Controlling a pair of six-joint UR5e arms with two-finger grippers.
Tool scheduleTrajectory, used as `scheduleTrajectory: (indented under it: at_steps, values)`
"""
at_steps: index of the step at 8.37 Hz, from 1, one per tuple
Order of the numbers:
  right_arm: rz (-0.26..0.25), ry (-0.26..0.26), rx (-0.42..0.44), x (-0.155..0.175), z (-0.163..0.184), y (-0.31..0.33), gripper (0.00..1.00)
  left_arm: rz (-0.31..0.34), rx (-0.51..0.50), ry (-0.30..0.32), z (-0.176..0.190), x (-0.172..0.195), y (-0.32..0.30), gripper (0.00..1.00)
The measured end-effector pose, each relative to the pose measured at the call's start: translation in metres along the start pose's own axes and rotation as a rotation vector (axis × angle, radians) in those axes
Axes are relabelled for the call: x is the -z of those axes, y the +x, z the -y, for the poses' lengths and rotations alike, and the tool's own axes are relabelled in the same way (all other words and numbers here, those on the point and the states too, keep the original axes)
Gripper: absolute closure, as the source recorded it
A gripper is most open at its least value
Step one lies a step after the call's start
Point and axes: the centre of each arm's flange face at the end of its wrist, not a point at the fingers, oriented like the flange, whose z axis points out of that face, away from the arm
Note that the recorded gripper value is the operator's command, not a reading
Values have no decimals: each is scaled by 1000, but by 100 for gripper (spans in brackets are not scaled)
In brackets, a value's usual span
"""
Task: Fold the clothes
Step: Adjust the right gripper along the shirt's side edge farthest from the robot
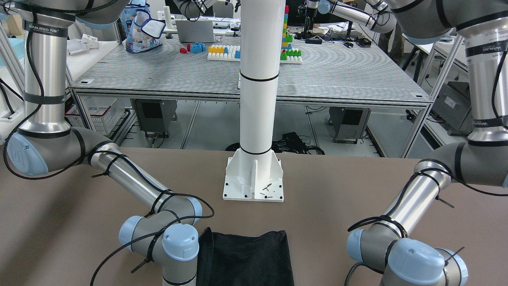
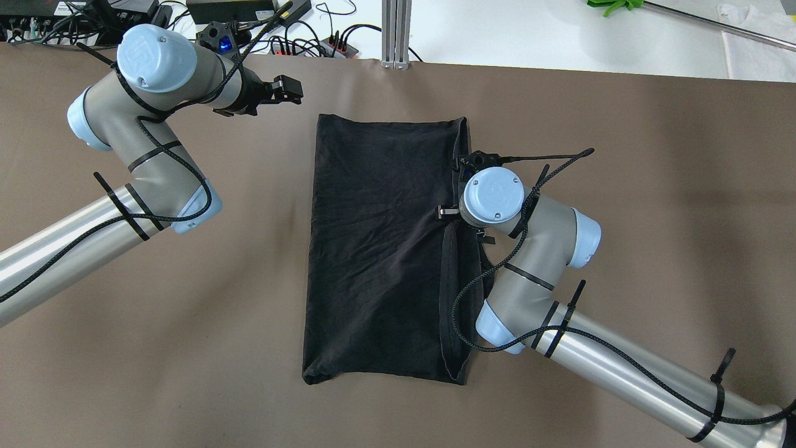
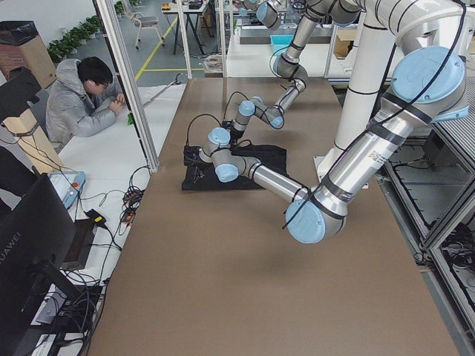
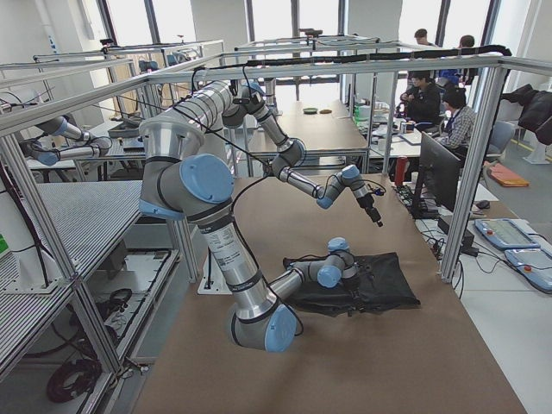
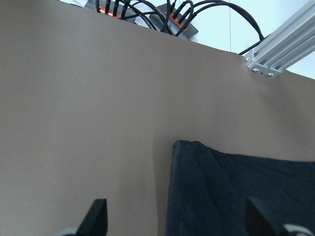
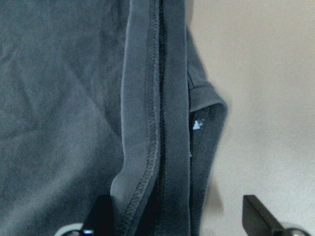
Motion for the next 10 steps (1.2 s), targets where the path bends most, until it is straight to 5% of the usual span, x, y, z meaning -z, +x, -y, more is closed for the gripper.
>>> scheduleTrajectory:
  at_steps: [10]
  values:
    - [-5,2,90,12,-8,53,6,6,20,1,-2,-2,-7,0]
